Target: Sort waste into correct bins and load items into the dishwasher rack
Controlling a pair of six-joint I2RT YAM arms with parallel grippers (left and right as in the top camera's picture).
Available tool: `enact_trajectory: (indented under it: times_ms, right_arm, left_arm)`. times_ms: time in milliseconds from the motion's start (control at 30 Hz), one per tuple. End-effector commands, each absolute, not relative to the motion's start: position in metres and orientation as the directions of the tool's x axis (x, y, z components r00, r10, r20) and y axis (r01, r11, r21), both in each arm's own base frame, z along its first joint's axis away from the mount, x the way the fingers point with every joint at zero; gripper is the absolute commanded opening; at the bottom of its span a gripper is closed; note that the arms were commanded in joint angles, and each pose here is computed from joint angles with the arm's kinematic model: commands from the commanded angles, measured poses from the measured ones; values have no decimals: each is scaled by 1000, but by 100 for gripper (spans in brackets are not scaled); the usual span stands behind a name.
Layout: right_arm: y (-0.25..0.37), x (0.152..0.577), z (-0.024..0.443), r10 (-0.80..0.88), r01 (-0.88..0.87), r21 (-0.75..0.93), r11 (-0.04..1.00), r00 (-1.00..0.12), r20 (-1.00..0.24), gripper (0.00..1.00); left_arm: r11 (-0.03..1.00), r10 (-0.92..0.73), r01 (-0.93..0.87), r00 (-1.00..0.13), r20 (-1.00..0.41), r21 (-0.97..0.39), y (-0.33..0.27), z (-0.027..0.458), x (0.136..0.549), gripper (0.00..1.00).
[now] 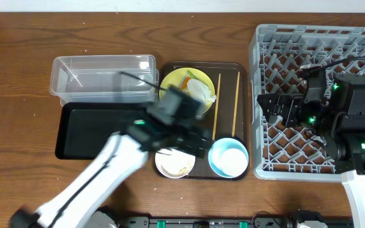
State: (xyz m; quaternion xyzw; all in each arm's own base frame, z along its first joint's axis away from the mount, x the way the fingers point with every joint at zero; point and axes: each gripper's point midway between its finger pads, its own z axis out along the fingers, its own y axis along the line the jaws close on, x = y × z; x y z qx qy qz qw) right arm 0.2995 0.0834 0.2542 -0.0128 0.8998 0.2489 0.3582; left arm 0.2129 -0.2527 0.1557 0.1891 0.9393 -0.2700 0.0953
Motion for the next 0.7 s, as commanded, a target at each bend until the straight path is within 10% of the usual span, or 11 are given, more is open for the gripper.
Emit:
enact_trajectory:
  times_ms: [0,300,533,667]
  right_arm:
    - [85,298,263,174,-196,458,867,-742,-648,99]
    - [84,291,255,173,-176,465,868,-769,-615,99]
    - [84,291,255,173,-175,464,868,-770,-614,99]
    - [83,291,254,170,-173,458,872,-769,-616,99]
  left_arm:
    - [792,367,442,-896,-249,-422,-277,125,204,72]
    - [812,445,480,-877,-181,-332,-298,74,194,56]
    - [807,456,489,-872,-176,-332,-301,71,191,10]
    - [806,434,482,-876,-211,-345,-301,87,199,6]
